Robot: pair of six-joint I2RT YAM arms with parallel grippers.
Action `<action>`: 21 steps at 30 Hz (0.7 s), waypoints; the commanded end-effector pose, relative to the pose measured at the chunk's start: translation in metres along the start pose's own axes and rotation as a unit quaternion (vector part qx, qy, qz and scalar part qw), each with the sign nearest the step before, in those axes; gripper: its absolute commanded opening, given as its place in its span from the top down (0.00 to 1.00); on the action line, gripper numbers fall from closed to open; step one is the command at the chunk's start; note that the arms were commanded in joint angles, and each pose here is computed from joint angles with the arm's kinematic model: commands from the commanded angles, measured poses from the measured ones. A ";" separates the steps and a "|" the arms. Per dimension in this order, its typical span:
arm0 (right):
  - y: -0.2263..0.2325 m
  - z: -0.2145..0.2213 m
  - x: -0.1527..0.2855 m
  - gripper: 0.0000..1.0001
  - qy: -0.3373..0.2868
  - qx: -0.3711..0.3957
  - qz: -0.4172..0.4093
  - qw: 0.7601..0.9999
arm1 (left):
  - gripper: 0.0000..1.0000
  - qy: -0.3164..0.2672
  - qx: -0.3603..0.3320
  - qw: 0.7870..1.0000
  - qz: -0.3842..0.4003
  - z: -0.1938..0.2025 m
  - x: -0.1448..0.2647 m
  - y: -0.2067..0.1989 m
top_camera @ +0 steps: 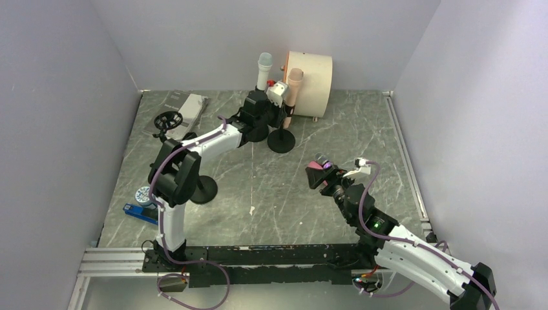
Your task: Attach the microphones to the stand
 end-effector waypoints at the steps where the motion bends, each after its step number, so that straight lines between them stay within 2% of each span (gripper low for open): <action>1: 0.009 -0.008 0.000 0.21 -0.008 -0.008 -0.010 1.000 | 0.83 -0.060 0.013 0.998 -0.005 -0.043 -0.003 0.003; 5: 0.011 -0.009 0.000 0.21 -0.007 -0.008 -0.015 1.000 | 0.53 -0.062 0.017 0.998 0.005 -0.048 0.006 -0.001; 9: 0.017 -0.011 0.000 0.20 -0.005 -0.004 -0.025 1.000 | 0.37 -0.069 0.020 0.997 0.009 -0.057 0.022 -0.004; 15: 0.034 -0.008 -0.001 0.18 0.016 0.022 -0.058 0.998 | 0.31 -0.052 0.032 0.998 0.004 -0.068 0.067 -0.007; 21: 0.061 0.002 -0.008 0.17 0.055 0.056 -0.115 0.990 | 0.29 0.020 0.051 0.997 -0.061 -0.076 0.126 0.006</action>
Point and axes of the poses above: each gripper's point midway between its finger pads, its own x axis back along the fingers, its own y axis along the line the jaws close on, z = x × y, the point moved 2 cm from there along x, back along the fingers, and after that the axes turned 5 degrees about -x, right-handed, at the moved point
